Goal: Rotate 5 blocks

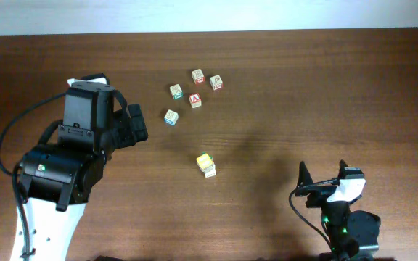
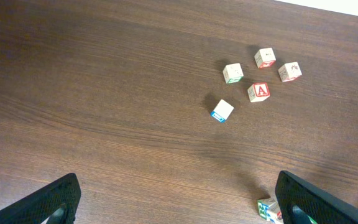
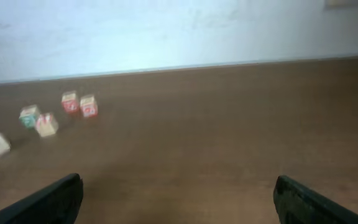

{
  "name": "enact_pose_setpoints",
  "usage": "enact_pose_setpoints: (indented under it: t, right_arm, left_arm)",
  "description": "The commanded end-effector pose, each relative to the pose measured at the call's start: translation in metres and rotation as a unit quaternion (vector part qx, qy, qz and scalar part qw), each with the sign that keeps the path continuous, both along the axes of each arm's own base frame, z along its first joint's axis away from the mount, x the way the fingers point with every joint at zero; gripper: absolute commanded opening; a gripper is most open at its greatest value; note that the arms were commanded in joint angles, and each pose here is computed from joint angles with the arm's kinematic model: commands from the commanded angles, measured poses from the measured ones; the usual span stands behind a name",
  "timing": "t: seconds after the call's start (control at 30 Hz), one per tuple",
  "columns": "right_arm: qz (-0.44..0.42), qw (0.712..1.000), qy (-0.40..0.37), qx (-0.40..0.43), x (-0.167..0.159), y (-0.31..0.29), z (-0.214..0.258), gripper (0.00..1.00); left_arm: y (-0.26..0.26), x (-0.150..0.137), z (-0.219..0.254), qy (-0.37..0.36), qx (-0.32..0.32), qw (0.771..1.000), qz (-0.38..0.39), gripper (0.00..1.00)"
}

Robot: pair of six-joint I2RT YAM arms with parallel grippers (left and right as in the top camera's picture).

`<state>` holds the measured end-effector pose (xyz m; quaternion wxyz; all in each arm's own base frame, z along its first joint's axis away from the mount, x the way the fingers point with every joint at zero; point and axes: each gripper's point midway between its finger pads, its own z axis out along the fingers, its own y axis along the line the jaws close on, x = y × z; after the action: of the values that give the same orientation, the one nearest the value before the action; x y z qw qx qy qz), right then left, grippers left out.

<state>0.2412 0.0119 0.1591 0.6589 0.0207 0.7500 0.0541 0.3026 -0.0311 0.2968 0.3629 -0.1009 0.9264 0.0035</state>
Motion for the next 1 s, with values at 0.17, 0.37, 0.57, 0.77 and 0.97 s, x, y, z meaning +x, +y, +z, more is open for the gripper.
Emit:
enact_pose_setpoints:
  t: [0.17, 0.37, 0.57, 0.77, 0.97]
  right_arm:
    - [-0.02, 1.0, -0.024, -0.002, 0.005, -0.007, -0.003, 0.98]
    - [-0.017, 1.0, -0.021, -0.002, 0.005, -0.006, -0.005, 0.98]
    - [-0.017, 1.0, -0.021, -0.002, 0.005, -0.006, -0.005, 0.98]
    - [-0.017, 1.0, -0.021, -0.002, 0.005, -0.006, -0.005, 0.98]
    - [-0.017, 1.0, -0.021, -0.002, 0.005, -0.006, -0.005, 0.98]
  left_arm:
    - [0.0, 0.0, 0.005, -0.007, -0.008, 1.0, 0.003, 0.99]
    - [0.0, 0.0, 0.004, -0.007, -0.008, 1.0, 0.003, 0.99]
    - [0.0, 0.0, 0.004, -0.007, -0.008, 1.0, 0.003, 0.99]
    - [0.0, 0.0, 0.004, -0.007, -0.008, 1.0, 0.003, 0.99]
    - [0.001, -0.001, 0.003, -0.004, -0.006, 1.0, 0.004, 0.99]
